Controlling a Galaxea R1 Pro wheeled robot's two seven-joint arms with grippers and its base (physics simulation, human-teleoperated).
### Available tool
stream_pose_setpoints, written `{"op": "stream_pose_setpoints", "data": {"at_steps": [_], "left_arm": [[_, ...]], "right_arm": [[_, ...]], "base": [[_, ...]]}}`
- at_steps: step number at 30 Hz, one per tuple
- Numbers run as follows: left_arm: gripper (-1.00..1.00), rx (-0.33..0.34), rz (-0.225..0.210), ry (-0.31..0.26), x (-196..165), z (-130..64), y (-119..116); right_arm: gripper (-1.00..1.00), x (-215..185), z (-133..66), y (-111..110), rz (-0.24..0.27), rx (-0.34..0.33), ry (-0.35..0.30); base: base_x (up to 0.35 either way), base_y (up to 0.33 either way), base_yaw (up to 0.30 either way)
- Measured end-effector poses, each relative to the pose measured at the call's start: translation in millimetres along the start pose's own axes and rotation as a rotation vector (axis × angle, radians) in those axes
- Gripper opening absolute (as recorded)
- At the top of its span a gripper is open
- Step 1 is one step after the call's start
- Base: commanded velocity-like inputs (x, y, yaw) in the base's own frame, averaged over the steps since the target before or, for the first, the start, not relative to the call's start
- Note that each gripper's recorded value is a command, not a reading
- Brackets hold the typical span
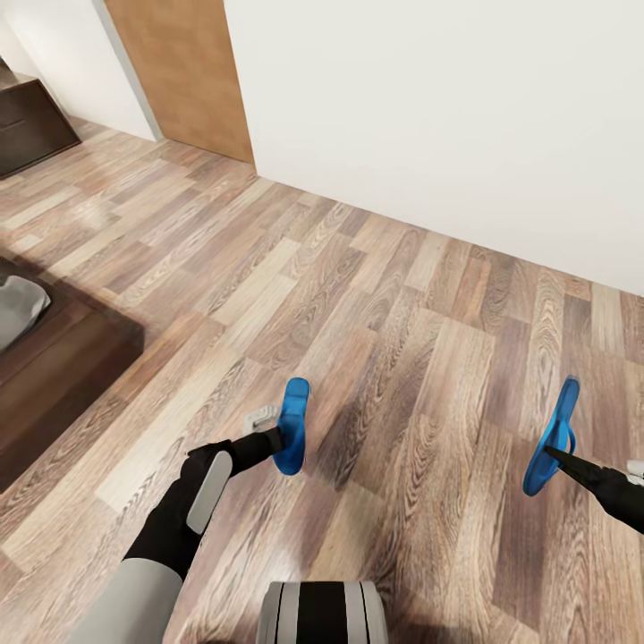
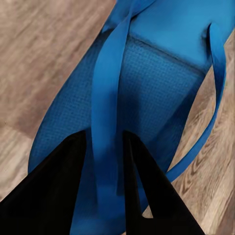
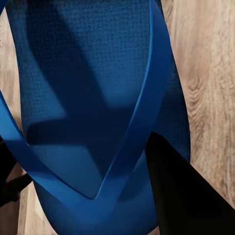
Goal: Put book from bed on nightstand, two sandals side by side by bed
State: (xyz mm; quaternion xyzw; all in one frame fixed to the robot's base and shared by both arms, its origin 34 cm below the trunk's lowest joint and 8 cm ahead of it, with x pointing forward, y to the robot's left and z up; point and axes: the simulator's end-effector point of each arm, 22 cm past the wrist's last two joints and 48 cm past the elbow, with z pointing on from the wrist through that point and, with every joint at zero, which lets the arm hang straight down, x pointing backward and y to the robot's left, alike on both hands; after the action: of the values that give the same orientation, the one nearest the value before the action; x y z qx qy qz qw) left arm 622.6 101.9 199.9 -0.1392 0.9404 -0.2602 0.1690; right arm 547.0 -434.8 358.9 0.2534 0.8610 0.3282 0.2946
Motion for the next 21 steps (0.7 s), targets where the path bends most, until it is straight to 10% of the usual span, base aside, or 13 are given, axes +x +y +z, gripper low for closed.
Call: {"op": "stream_pose_setpoints", "data": {"at_steps": [7, 13, 21], "left_arm": [[-1.00, 0.050, 0.037, -0.015, -20.0, -30.6, 36.6], [-1.00, 0.200, -0.027, 0.091, 19.1, -48.4, 69.1], [-1.00, 0.363, -0.085, 0.094, 36.1, -77.2, 79.6]], "right_arm": [[-1.00, 5.9, -5.8, -14.1, -0.030, 0.090, 0.037], [-1.00, 27.2, -9.2, -60.1, -0.243, 0.237, 0.108], [-1.00, 102.1, 3.0, -100.2, -0.122, 0.191, 0.208]], "base": [[0.000, 0.000, 0.000], [0.000, 0.000, 0.000], [0.000, 0.000, 0.000]]}}
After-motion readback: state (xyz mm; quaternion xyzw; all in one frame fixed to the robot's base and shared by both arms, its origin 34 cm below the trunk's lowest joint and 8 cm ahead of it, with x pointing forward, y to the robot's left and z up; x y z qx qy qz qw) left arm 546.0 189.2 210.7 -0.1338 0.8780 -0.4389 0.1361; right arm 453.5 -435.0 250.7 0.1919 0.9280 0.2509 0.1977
